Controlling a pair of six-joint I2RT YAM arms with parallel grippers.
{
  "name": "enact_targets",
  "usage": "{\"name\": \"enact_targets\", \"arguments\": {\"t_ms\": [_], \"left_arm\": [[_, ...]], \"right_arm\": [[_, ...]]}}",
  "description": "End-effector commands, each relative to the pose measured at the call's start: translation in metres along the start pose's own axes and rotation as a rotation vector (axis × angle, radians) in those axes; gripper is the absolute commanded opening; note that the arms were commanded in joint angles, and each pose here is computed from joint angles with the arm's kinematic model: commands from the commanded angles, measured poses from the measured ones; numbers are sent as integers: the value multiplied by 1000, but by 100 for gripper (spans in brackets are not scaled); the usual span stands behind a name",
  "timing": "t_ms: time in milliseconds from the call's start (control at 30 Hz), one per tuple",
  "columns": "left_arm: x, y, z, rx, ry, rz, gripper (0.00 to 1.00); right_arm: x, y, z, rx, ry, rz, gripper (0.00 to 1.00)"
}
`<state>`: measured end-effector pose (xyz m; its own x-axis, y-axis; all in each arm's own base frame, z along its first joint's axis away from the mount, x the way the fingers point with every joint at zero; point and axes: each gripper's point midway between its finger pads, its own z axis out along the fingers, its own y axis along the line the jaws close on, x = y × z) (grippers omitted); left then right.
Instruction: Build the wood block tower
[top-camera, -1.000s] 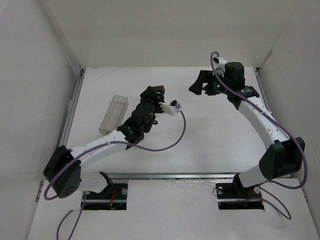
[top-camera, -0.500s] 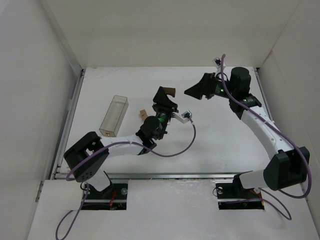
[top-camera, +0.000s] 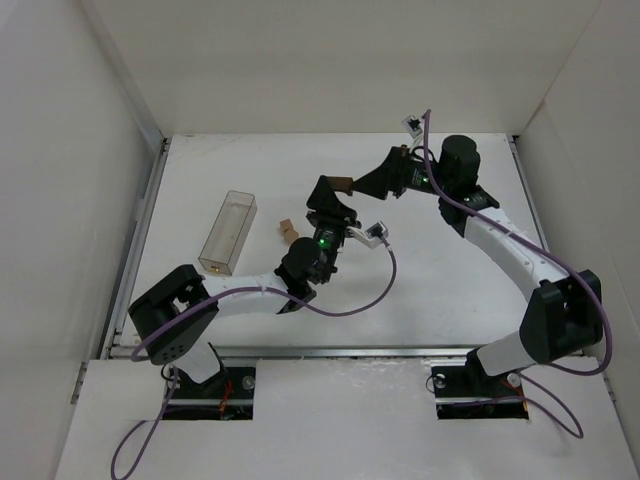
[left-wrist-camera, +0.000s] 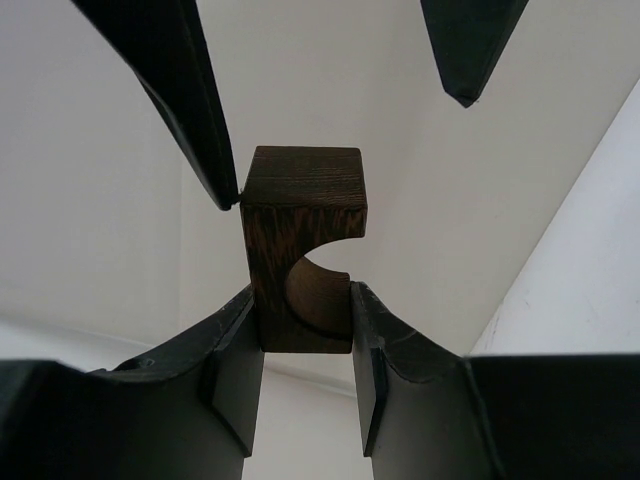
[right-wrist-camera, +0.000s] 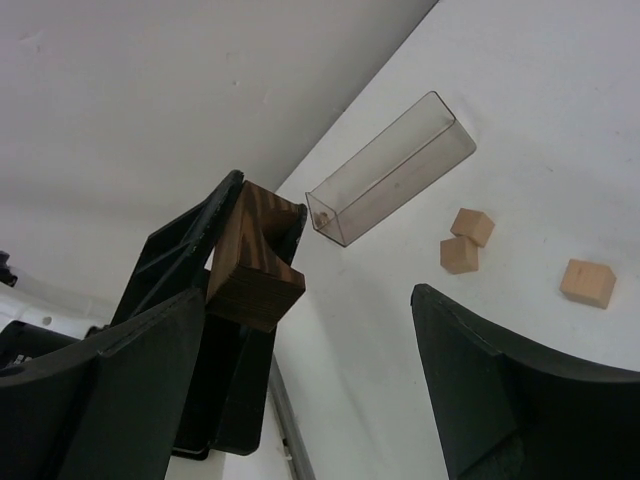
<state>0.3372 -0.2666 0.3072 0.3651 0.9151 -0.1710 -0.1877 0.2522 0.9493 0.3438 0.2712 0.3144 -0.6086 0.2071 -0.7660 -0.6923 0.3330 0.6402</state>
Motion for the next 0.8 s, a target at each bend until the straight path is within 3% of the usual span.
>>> {"name": "enact_targets", "arguments": {"t_ms": [0, 333, 633, 767], "left_arm": [[3, 23, -3, -79, 16, -107, 0], [4, 12, -3, -33, 25, -117, 0], [6, 13, -4, -33, 37, -108, 0], [4, 12, -5, -31, 38, -110, 0]], "right_arm": [[-17, 24, 4, -76, -41, -89, 89], [-12, 23, 10, -30, -27, -102, 82], [-8, 18, 24, -49, -11, 63, 75], [-9, 22, 31, -104, -6, 155, 66]]}}
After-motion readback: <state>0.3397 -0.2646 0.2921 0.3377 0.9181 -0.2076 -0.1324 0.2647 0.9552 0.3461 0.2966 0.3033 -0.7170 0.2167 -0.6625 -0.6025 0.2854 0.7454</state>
